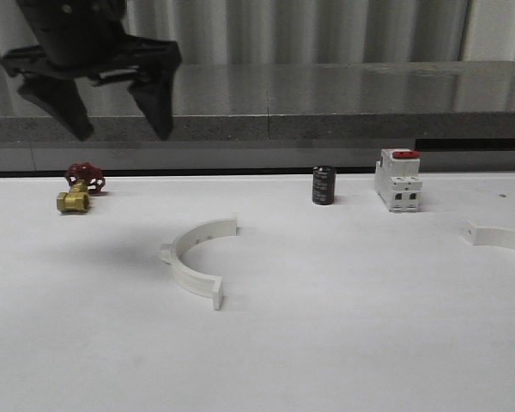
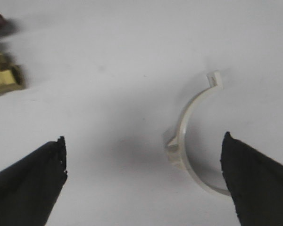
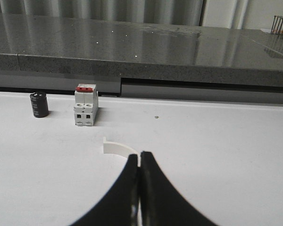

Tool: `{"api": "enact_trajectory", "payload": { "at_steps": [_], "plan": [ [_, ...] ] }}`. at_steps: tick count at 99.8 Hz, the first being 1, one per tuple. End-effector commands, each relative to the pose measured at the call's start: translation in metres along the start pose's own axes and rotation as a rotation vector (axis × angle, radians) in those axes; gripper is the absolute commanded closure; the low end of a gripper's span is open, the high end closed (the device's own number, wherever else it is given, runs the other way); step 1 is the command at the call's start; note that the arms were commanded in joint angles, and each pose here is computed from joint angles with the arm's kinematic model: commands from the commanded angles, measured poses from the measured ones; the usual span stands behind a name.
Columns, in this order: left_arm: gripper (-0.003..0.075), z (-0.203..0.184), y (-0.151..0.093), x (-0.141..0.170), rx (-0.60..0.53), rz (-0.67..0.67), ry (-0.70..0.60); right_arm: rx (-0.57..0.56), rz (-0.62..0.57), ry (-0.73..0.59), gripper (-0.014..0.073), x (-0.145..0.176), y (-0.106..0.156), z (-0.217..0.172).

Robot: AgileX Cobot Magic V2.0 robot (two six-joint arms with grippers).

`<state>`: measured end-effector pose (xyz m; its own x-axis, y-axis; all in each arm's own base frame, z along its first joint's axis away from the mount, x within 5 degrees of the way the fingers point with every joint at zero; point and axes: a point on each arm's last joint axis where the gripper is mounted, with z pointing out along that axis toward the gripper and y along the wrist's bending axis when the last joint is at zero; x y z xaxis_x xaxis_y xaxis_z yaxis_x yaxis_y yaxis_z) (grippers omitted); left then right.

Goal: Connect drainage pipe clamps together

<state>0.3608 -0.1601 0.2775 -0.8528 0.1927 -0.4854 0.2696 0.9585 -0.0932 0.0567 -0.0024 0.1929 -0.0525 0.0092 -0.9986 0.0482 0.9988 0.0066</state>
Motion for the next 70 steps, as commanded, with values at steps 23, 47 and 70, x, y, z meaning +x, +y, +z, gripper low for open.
{"api": "enact_trajectory", "payload": {
  "at_steps": [23, 47, 70],
  "plan": [
    [0.0091, -0.077, 0.060, 0.036, -0.070, -0.063, -0.205, 0.007, -0.007, -0.121, 0.0662, -0.014, -0.001, -0.003],
    [0.0092, -0.109, 0.089, 0.096, -0.141, -0.144, -0.334, 0.007, -0.007, -0.121, 0.0662, -0.014, -0.001, -0.003],
    [0.0092, -0.133, 0.090, 0.153, -0.156, -0.193, -0.450, 0.008, -0.007, -0.130, 0.0662, -0.015, -0.001, -0.003]
  ]
}}
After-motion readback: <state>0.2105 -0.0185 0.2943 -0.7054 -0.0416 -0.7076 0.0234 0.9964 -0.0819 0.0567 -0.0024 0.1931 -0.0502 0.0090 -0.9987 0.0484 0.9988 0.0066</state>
